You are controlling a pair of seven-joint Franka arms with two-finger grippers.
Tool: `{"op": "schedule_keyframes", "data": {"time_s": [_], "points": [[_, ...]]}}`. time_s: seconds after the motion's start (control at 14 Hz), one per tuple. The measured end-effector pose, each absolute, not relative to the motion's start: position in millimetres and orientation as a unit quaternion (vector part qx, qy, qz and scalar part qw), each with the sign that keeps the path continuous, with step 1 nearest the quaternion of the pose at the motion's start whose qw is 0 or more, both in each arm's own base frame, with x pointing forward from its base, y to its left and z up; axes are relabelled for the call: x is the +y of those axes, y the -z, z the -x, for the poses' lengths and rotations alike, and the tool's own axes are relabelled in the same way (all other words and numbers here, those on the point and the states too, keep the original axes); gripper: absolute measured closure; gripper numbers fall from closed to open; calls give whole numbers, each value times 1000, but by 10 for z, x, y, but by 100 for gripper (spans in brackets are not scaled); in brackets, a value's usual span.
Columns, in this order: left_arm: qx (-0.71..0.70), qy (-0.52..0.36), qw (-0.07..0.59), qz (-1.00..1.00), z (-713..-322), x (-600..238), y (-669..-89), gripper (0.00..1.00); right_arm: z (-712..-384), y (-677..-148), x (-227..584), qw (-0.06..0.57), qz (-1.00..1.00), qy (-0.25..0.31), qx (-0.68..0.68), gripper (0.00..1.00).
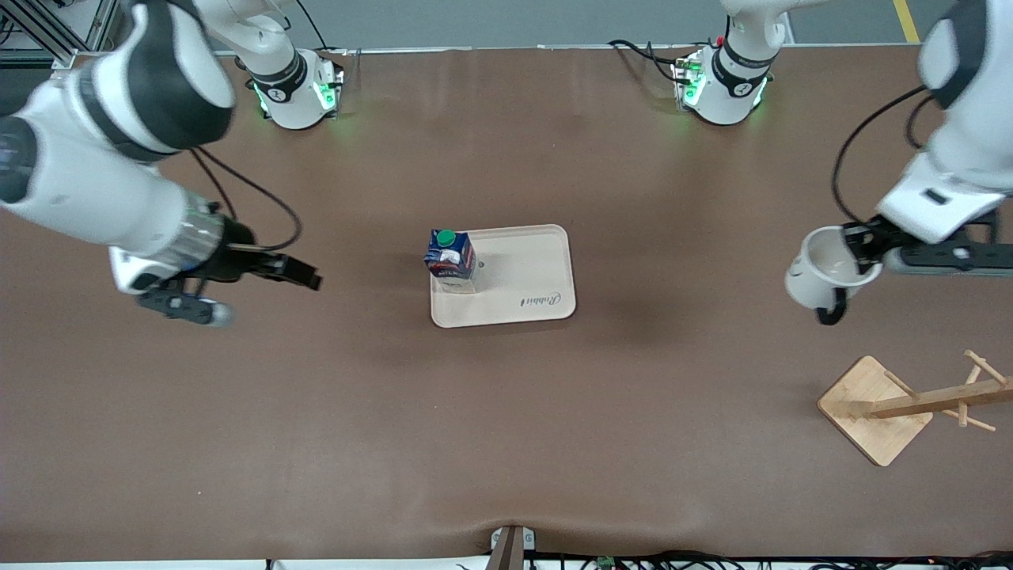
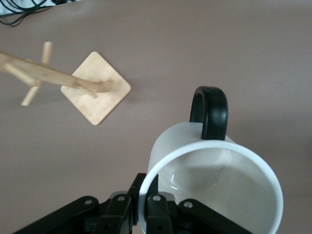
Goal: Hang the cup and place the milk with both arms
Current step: 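Carry the mug toward the wooden stand while the right gripper reaches milk, then hang the mug handle on the stand peg while the right gripper lifts milk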
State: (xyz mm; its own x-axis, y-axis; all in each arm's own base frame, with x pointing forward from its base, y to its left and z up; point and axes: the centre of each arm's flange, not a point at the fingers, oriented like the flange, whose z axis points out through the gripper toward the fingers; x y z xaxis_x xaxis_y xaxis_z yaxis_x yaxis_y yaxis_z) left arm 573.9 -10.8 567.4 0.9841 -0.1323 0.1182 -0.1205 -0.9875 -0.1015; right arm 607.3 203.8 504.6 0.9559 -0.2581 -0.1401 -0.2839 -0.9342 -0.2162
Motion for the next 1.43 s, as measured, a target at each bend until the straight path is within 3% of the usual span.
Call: {"op": "schedule_keyframes", "data": {"time_s": [0.36, 1.0, 1.43], "points": [[92, 67, -4, 993, -5689, 1140, -5678, 94, -5946, -4352, 2851, 63, 979, -69, 180, 0], [97, 81, -30, 992, -6182, 1304, -5347, 94, -5488, -4161, 3553, 38, 986, -79, 144, 0], [111, 86, -38, 989, -6368, 1480, -5078, 94, -5300, -3790, 3772, 50, 989, -51, 132, 0]]}}
